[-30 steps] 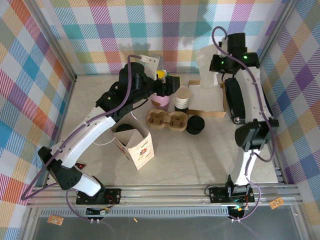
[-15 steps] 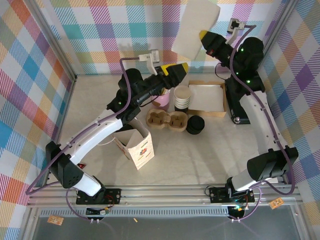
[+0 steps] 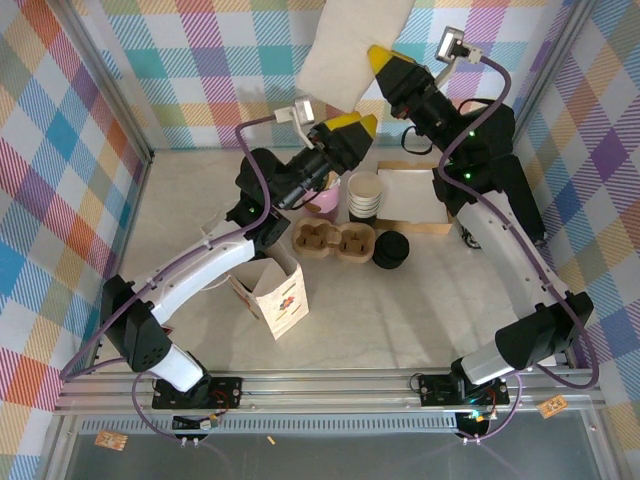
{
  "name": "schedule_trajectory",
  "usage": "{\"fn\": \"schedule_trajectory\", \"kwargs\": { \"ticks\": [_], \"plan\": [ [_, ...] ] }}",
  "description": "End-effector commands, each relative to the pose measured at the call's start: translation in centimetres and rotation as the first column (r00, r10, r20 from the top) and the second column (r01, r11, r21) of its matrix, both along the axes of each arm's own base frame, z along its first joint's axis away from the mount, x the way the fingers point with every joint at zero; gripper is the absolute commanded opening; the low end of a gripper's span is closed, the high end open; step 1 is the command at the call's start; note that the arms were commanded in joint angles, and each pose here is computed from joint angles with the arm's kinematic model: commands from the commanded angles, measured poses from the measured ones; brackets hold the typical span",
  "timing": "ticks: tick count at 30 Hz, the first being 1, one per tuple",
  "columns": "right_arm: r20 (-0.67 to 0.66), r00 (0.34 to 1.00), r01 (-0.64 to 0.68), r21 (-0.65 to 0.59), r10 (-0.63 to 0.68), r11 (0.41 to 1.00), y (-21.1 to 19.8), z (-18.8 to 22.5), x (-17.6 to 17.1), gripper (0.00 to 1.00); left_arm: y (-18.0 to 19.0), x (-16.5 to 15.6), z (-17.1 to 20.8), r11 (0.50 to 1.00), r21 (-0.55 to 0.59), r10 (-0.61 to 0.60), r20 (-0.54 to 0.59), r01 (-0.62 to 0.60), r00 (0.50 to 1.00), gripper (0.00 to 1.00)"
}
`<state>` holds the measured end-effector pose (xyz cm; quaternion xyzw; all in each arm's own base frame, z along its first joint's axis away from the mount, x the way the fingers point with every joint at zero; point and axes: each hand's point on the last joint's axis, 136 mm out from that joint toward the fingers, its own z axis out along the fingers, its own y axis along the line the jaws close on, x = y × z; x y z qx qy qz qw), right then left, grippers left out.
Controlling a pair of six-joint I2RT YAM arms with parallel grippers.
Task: Pack the takeout coffee
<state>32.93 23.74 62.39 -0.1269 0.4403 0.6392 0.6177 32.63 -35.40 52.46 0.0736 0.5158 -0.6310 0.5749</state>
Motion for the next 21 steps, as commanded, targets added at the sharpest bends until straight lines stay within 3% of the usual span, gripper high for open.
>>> {"fn": "schedule_trajectory", "kwargs": {
  "ticks": [1,13,21],
  "plan": [
    [0.083,0.996,-0.014,0.068,0.008,0.998,-1.1,2.2,-2.6,0.00,2.2,-3.8,4.9,0.992,-0.120,-0.019,0.179,0.041,0.984,0.90],
    [0.086,0.994,-0.077,0.066,0.071,0.995,-0.6,2.9,-4.4,0.00,4.1,-4.4,6.2,0.978,-0.205,0.075,0.262,-0.021,0.962,0.88],
    [0.088,0.990,-0.114,0.054,0.109,0.992,0.2,2.8,-5.7,0.00,5.2,-5.5,8.0,0.964,-0.264,0.095,0.316,-0.008,0.944,0.75]
  ]
}}
